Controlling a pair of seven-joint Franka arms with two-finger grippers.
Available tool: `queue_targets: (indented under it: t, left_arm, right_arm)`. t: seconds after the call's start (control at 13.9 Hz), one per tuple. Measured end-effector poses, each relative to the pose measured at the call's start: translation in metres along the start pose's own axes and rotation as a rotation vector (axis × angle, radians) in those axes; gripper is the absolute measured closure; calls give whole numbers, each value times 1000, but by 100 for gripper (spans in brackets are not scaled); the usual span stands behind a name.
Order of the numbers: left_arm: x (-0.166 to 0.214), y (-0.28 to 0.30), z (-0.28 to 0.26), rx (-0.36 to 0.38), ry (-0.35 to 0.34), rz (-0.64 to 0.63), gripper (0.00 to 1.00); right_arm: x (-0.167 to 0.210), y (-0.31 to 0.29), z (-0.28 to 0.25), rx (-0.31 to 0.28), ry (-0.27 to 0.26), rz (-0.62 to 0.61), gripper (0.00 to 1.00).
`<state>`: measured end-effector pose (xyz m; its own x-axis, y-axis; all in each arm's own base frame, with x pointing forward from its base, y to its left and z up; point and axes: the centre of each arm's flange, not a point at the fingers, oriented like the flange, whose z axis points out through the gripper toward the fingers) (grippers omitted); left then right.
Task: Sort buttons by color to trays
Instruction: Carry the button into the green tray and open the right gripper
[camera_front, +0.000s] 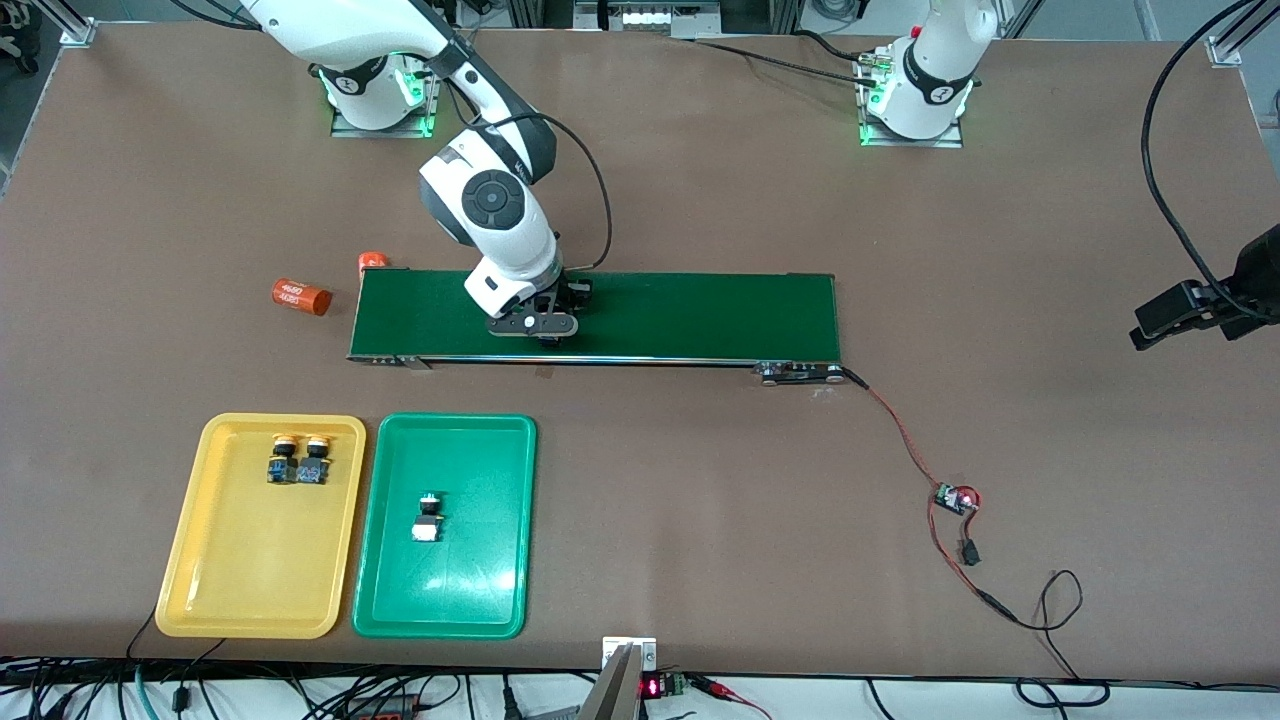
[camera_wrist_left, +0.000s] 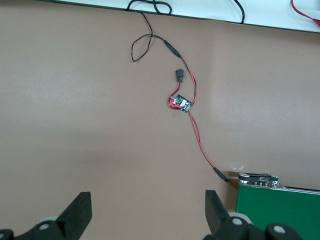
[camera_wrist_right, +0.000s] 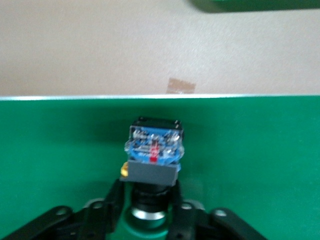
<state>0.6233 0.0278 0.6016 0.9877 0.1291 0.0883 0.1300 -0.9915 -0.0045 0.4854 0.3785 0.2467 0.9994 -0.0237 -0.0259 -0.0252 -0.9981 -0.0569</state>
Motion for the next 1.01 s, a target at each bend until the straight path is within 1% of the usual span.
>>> queue_targets:
  t: [0.07, 0.22, 0.43, 0.58, 0.65, 0.79, 0.86, 1.01]
  left_arm:
    - [0, -1, 0, 0, -1, -2, 0]
    - [1, -7, 1, 2, -2, -13, 0]
    - [2, -16, 3, 3, -4, -27, 0]
    - [2, -16, 3, 4, -5, -28, 0]
    - [2, -16, 3, 4, -5, -28, 0]
    - [2, -16, 3, 4, -5, -27, 0]
    - [2, -16, 3, 3, -5, -27, 0]
    - [2, -16, 3, 3, -5, -26, 0]
  right_arm:
    - [7, 2, -5, 7, 12, 8, 67]
    - [29, 11, -26, 26, 55, 37, 67]
    - [78, 35, -83, 48, 150, 73, 67]
    - [115, 61, -118, 50, 220, 53, 67]
    - [134, 77, -126, 49, 251, 32, 67]
    - [175, 100, -128, 69, 332, 2, 67]
    - [192, 106, -119, 83, 364, -1, 67]
    - [215, 110, -80, 125, 421, -9, 67]
